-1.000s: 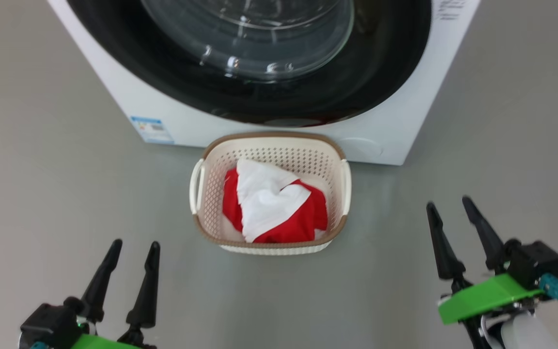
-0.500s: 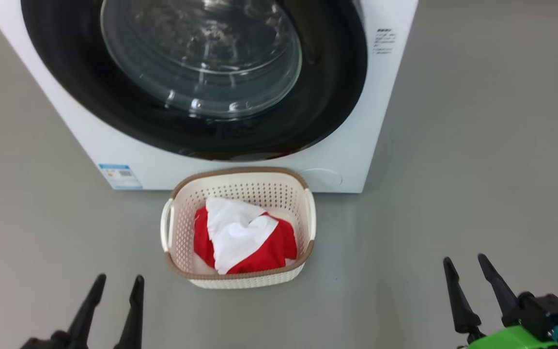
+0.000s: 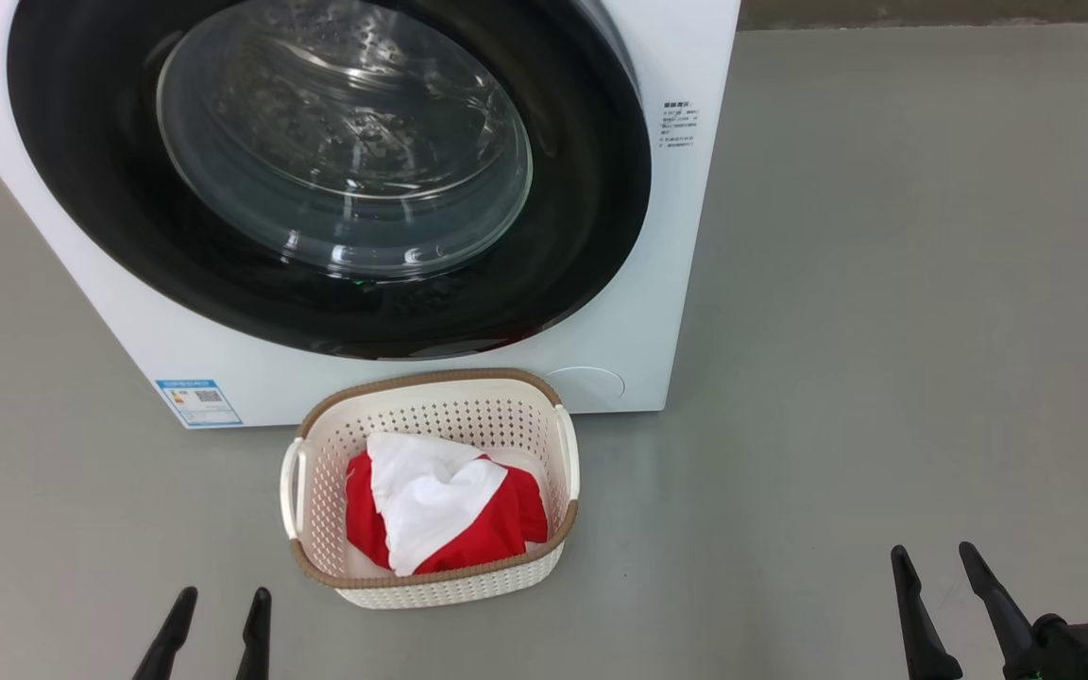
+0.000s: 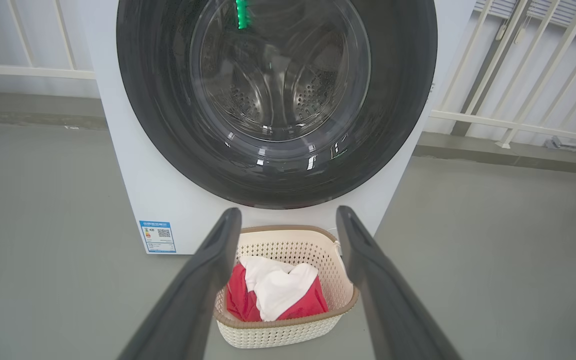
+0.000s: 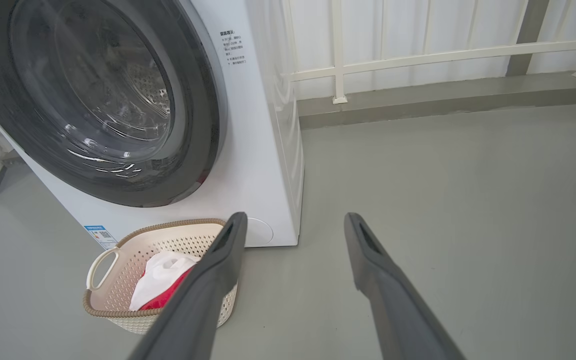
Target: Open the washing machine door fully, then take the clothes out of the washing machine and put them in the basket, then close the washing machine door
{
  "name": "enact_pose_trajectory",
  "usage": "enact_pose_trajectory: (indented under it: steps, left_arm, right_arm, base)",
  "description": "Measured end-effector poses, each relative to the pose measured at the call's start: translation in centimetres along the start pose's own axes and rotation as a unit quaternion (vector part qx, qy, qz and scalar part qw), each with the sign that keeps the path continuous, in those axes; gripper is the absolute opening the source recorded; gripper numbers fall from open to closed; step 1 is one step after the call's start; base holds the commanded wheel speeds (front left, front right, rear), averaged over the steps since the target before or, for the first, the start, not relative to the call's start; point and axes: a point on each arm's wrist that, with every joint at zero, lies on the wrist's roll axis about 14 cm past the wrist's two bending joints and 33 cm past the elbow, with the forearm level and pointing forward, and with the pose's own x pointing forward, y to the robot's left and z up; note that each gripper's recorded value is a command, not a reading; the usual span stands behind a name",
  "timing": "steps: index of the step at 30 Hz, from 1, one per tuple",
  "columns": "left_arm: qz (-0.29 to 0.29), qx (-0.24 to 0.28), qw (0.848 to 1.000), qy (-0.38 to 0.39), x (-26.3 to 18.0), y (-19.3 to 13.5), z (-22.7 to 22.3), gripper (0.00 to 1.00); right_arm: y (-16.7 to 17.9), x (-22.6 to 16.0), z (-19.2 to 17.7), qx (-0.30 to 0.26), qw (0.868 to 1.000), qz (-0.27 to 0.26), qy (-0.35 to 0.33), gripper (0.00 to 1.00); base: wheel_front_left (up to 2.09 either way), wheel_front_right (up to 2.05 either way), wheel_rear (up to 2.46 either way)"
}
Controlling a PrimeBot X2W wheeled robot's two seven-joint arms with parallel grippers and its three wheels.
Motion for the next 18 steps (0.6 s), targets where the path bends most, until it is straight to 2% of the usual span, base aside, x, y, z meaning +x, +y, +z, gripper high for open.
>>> enact_pose_trajectory:
  steps: [18]
  left_arm:
    - [0.004, -0.003, 1.0, 0.002, -0.08, 0.21, -0.16, 1.0]
  right_arm:
    - [0.1, -0.05, 0.01, 0.001, 1.0, 0.001, -0.001, 1.0]
  base:
    - [0.0, 0.0, 0.0]
